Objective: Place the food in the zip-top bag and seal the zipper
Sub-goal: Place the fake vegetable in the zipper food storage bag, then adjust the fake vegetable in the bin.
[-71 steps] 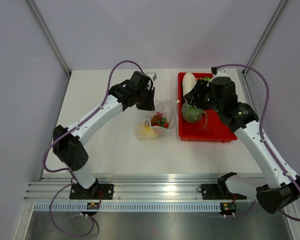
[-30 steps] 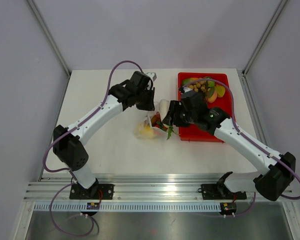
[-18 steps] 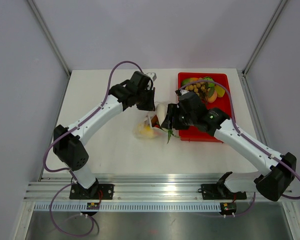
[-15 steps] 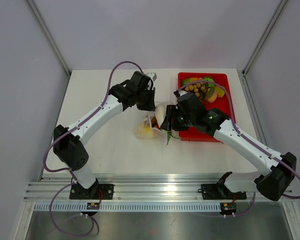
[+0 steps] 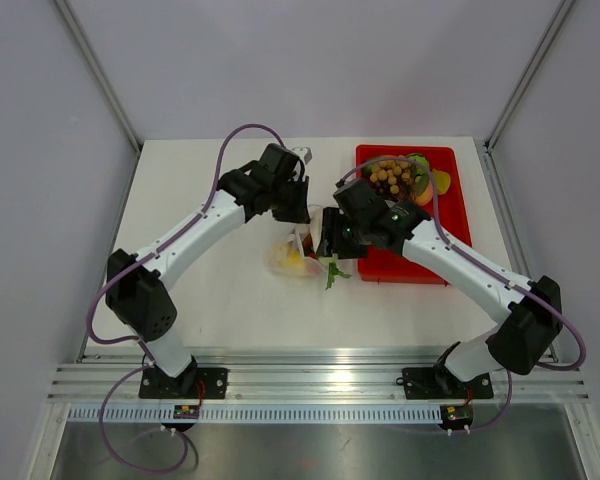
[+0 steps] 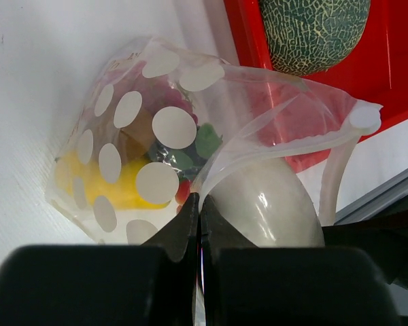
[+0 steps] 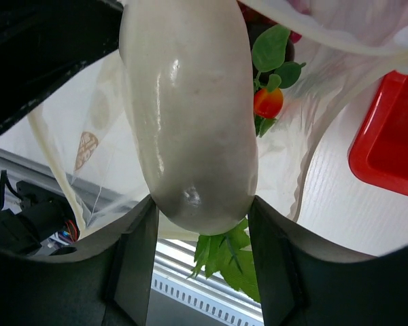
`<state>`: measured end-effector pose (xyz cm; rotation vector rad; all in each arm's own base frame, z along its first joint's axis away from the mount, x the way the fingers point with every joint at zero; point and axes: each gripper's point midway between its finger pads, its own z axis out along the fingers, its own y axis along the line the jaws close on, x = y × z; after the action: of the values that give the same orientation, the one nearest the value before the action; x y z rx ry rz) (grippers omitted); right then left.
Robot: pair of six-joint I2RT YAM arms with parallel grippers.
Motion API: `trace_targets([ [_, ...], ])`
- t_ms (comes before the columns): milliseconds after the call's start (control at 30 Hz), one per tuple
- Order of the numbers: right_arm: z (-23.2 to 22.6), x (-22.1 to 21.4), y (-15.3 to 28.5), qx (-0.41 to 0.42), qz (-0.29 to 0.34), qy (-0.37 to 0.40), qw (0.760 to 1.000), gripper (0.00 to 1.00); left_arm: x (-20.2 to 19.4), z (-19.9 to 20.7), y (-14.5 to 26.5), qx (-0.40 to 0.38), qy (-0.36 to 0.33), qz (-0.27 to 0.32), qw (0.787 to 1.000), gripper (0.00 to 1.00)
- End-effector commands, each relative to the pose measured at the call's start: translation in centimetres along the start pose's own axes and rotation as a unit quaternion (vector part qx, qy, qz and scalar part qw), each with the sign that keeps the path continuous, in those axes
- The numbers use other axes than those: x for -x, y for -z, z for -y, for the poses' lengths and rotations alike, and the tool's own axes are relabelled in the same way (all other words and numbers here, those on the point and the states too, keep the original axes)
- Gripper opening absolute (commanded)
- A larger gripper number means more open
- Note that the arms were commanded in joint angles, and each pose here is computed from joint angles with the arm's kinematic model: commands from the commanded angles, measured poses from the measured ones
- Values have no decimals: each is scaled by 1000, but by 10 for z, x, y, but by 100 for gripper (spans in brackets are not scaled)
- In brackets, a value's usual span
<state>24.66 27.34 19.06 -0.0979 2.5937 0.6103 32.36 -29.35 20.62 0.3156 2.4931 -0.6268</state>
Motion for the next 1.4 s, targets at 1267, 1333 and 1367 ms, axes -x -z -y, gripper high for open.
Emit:
trace_targets([
  [1267, 42, 85, 79, -39, 185, -74, 979, 38, 4, 19, 26, -53, -16, 33, 998, 0],
  [1333, 64, 91, 89, -46, 199, -89, 975, 39, 6, 21, 26, -56, -16, 31, 998, 0],
  [1367, 88, 97, 95, -69, 214, -103, 969, 42, 6, 20, 27, -54, -16, 32, 998, 0],
])
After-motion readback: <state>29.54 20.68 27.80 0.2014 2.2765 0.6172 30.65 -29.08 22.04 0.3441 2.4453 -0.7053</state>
